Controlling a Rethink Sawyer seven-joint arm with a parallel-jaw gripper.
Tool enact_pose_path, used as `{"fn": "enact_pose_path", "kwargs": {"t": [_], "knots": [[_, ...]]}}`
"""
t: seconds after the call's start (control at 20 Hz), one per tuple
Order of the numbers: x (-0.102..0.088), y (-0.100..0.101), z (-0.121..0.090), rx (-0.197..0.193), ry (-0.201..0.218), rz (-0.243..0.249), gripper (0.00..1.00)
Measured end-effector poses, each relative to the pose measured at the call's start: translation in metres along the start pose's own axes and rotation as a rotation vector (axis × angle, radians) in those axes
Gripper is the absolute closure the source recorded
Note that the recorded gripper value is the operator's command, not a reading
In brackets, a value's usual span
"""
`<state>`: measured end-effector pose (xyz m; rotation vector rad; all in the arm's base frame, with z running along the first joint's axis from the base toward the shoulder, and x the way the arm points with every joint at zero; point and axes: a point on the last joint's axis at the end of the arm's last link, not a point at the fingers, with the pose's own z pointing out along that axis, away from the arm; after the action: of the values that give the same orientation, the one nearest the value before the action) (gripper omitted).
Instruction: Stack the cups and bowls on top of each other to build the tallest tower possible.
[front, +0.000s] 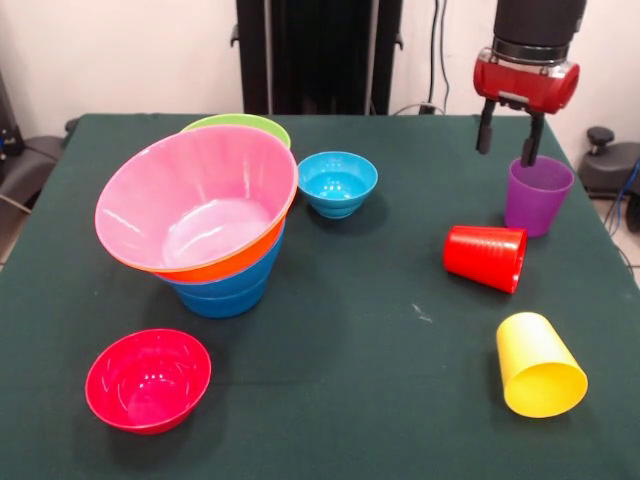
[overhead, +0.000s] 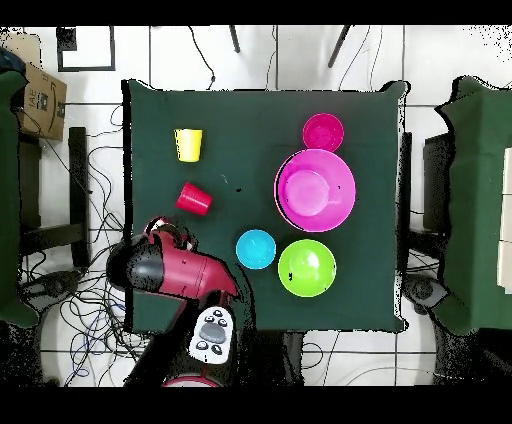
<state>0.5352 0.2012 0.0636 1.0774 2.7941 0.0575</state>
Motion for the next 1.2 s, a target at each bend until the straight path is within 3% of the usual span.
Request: {"fn": "enact_pose_path", "kwargs": {"t": [0.25,0.75,1.2], "knots": [[0.016,0.003,0.009,0.012,0.014,-0.018,0.0],[0.023,-0.003,0.023,0.032,0.018,-0.021,0.0],[0.018,-0.002,0.04,0.03,-0.065,-0.025,0.0]]}}
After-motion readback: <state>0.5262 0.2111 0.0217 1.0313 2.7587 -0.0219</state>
